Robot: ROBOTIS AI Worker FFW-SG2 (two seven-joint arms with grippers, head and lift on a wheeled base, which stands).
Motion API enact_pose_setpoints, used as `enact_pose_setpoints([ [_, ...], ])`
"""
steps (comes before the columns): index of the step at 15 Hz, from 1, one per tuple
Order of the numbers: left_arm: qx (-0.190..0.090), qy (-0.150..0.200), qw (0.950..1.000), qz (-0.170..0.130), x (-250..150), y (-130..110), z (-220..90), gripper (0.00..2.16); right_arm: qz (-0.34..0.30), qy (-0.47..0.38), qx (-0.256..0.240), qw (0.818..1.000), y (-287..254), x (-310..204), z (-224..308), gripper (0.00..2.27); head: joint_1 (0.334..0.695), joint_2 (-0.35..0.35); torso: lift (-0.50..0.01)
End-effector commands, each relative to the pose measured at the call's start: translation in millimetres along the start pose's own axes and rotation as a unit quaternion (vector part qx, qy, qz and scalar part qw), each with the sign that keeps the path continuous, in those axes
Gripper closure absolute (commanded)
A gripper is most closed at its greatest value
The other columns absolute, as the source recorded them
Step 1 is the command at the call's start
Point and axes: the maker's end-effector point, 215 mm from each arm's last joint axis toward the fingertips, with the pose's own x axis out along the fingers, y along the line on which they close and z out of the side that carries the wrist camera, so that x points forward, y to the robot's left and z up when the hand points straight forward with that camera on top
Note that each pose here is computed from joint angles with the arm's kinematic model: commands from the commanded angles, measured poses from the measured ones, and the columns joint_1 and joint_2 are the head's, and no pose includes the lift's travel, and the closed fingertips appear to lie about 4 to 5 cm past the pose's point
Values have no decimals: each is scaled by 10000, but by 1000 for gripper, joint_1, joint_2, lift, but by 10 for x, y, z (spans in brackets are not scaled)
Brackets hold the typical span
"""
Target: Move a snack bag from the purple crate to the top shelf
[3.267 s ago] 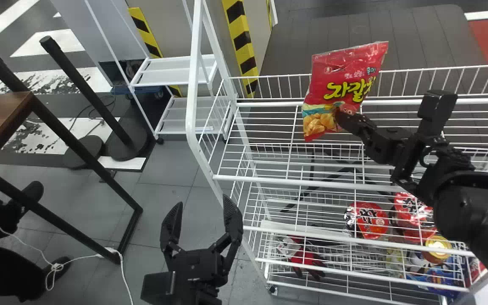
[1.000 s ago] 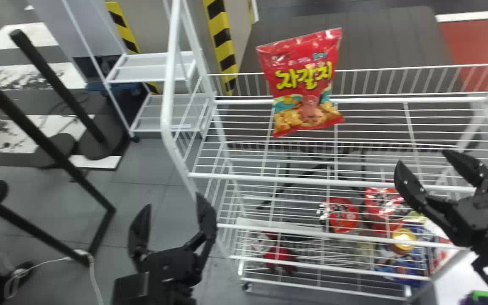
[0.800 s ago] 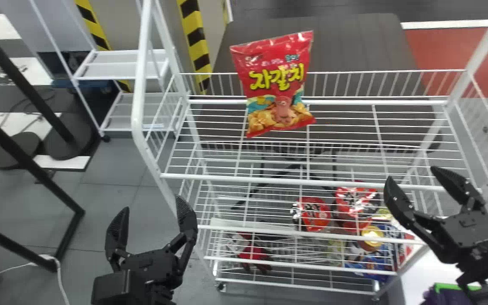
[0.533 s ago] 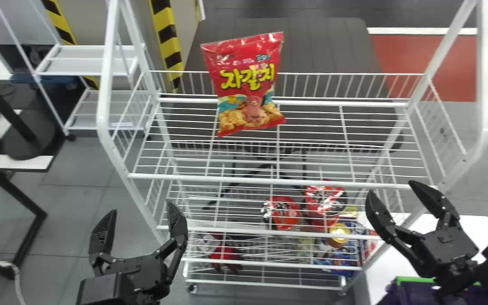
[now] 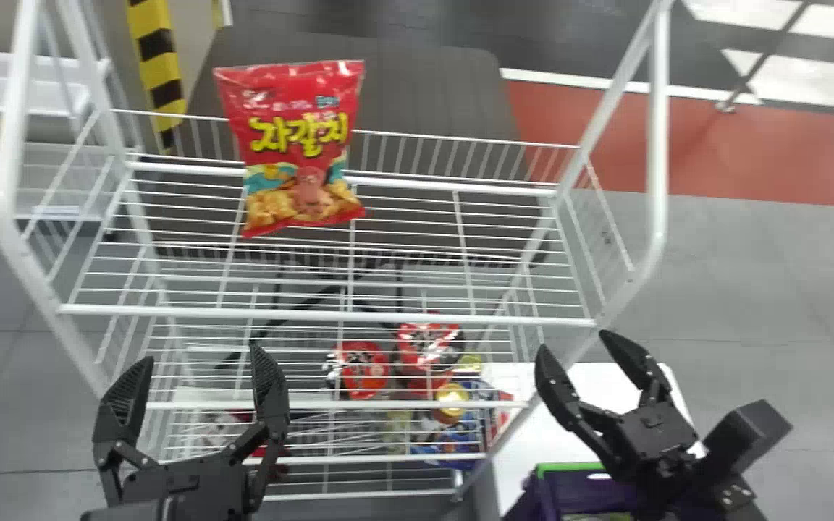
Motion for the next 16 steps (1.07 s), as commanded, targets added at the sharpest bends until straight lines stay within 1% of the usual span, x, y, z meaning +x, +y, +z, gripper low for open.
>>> enact_pose_setpoints([
  [1, 81, 148, 9998, -146, 185, -321, -3, 171, -53, 200, 81, 9998, -143, -87, -102, 161, 695, -264, 1],
  [2, 129, 191, 9997, -123, 297, -415, 20, 171, -85, 266, 148, 9995, -195, -111, -137, 161, 695, -288, 1],
  [3, 104, 185, 9997, -116, 382, -494, 60, 171, -87, 279, 177, 9994, -206, -117, -145, 161, 695, -325, 1],
  [4, 97, 181, 9998, -86, 465, -560, 85, 174, -92, 343, 207, 9992, -222, -128, -181, 161, 695, -341, 1],
  [5, 115, 163, 9998, -61, 541, -678, 135, 184, -102, 377, 219, 9990, -228, -145, -208, 161, 695, -350, 1],
  [6, 113, 140, 9998, -60, 591, -783, 168, 184, -119, 394, 233, 9989, -238, -154, -231, 161, 695, -350, 1],
  [7, 187, 215, 9995, -135, 633, -962, 137, 184, -128, 425, 258, 9987, -239, -161, -263, 161, 695, -350, 1],
  [9, 233, 183, 9993, -218, 708, -1242, 156, 184, -143, 459, 293, 9984, -238, -171, -305, 164, 695, -350, 1],
  [11, 209, 198, 9995, -156, 877, -1475, 178, 184, -140, 475, 321, 9983, -225, -175, -333, 164, 695, -350, 1],
  [12, 276, 222, 9993, -116, 959, -1518, 138, 184, -152, 474, 317, 9983, -236, -182, -338, 164, 695, -350, 1],
  [14, 730, 242, 9970, 67, 1199, -1419, -82, 184, -167, 498, 337, 9981, -241, -195, -376, 164, 695, -350, 1],
  [15, 872, 283, 9958, 82, 1299, -1403, -169, 184, -169, 513, 337, 9980, -246, -200, -390, 164, 695, -350, 1],
  [16, 1019, 314, 9942, 169, 1434, -1325, -246, 188, -173, 526, 344, 9979, -248, -205, -405, 164, 695, -350, 1],
])
